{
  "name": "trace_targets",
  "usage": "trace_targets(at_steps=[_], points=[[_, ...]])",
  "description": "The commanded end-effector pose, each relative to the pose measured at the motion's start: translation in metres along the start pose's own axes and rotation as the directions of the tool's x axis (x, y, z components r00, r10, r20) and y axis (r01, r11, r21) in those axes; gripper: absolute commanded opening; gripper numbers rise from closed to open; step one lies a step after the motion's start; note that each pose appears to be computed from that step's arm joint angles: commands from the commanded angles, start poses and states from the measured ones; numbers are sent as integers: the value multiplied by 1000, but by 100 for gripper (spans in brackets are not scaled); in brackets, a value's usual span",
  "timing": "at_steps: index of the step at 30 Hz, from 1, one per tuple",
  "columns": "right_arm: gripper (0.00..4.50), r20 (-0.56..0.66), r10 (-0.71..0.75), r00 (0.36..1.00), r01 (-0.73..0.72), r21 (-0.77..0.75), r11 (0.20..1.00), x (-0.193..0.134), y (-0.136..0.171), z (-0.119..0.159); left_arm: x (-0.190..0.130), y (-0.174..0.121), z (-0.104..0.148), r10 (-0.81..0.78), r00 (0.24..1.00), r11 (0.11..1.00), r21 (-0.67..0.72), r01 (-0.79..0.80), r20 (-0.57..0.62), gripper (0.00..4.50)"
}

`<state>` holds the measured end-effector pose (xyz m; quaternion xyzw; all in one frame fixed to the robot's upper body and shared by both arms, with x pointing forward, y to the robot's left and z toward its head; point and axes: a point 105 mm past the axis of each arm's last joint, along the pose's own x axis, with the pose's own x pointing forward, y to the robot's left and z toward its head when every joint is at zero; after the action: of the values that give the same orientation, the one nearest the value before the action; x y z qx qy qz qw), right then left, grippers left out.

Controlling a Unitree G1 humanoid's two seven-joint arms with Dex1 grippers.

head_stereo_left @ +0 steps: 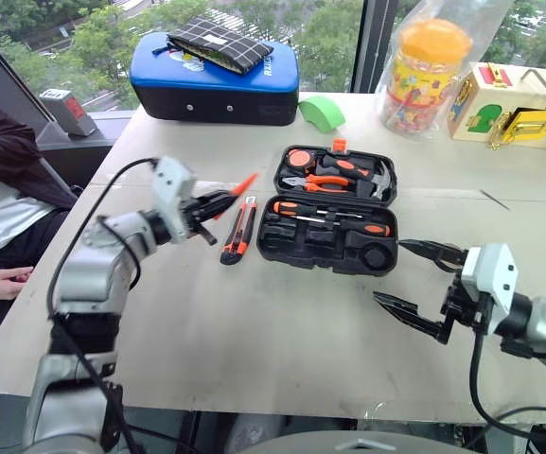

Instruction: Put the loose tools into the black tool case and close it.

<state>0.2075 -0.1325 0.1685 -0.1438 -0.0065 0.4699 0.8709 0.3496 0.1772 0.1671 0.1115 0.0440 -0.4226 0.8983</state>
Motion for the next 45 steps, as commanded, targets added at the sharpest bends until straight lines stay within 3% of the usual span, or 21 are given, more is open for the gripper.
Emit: trace_targets(at_steps=[1,5,7,16,20,26,43,45], points=[[450,11,-73,997,73,-70,995,-13,0,13,22,-15,-1,-196,978,965,164,205,-72,12],[450,-10,-127,992,126,-76,989,-21,3,14,48,-16,-11,-269,943,874,361,325,-198,12],[450,-14,-141,990,140,-75,987,-22,6,14,53,-14,-12,-295,933,864,360,352,-205,12],[450,-18,-201,980,199,-72,977,-24,14,15,64,-12,-20,-360,864,666,552,502,-352,12],[450,-15,-215,976,214,-75,974,-23,14,15,67,-17,-16,-406,846,636,559,532,-345,12],[450,-17,-222,975,221,-75,972,-24,15,14,66,-19,-12,-450,830,633,538,557,-329,12],[450,-21,-211,977,209,-84,974,-25,14,16,72,-4,-27,-325,856,675,535,508,-403,12],[450,-20,-212,977,209,-87,974,-24,14,17,74,2,-13,-288,901,706,564,429,-325,98]])
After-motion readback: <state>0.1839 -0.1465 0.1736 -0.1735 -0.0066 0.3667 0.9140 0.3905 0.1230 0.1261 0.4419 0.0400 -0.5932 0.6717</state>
